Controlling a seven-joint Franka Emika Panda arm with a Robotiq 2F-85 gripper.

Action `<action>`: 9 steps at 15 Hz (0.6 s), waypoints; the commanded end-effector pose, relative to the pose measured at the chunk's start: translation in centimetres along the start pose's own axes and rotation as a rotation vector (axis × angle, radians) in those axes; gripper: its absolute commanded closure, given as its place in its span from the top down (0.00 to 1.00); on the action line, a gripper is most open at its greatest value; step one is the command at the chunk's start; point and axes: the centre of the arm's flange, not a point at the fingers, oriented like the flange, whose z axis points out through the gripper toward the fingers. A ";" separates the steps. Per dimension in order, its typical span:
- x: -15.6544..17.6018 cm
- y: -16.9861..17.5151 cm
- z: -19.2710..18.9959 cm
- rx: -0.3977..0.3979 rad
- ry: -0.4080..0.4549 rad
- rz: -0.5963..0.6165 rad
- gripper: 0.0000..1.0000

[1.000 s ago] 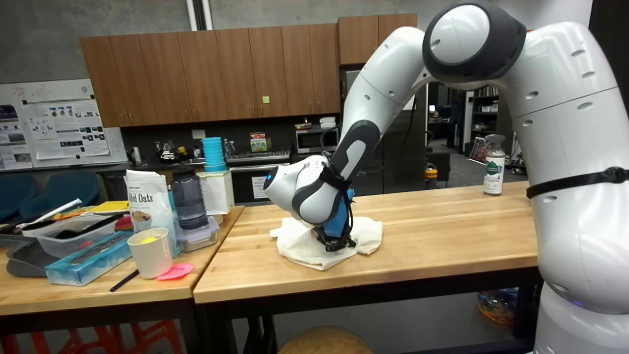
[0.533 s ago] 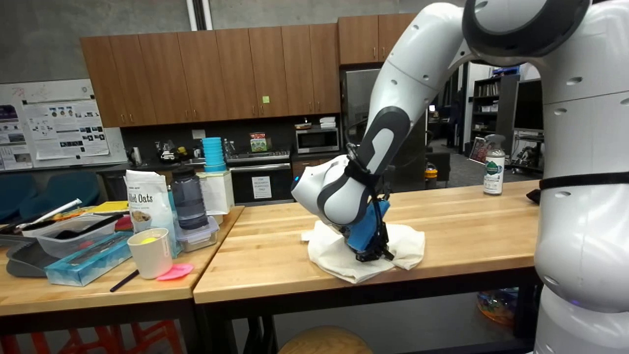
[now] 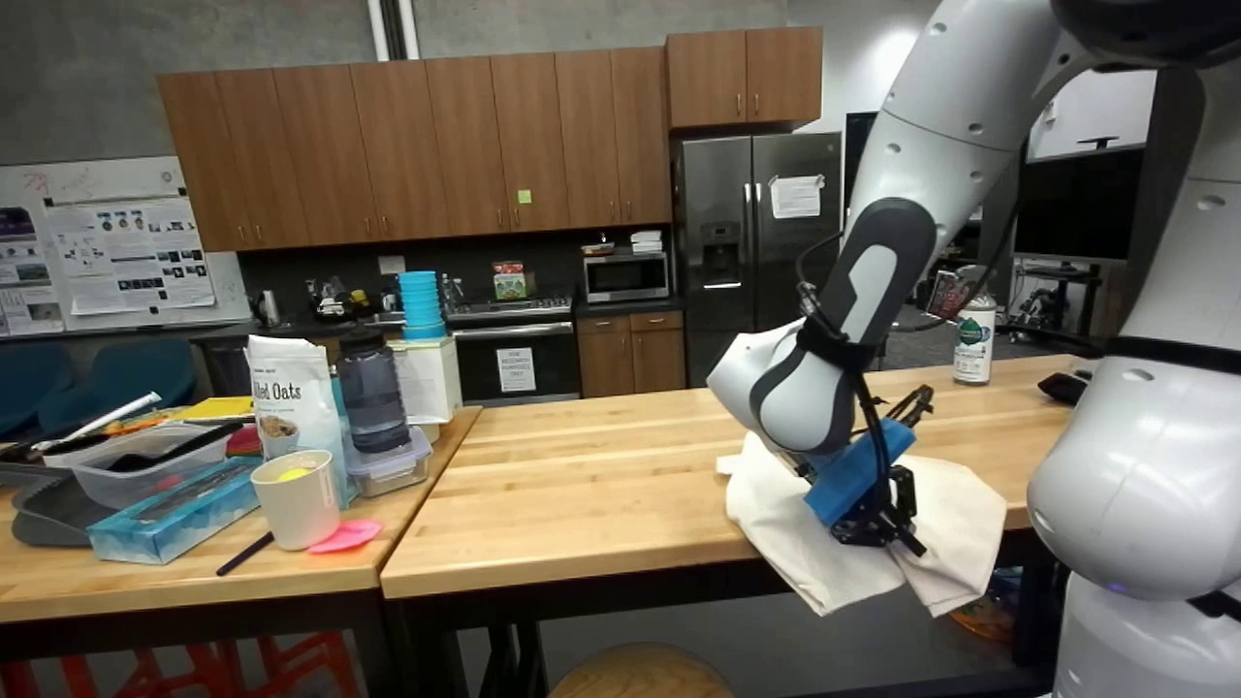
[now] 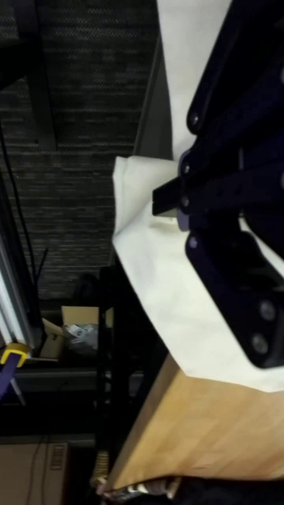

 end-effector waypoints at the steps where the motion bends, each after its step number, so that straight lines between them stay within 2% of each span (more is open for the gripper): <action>1: 1.4 5.5 3.4 -0.006 -0.038 0.111 0.00; 3: 2.7 7.8 4.2 -0.058 -0.020 0.113 0.00; 6: 3.1 9.4 5.4 -0.119 0.051 0.099 0.00; 9: 3.4 10.3 6.3 -0.122 0.093 0.092 0.00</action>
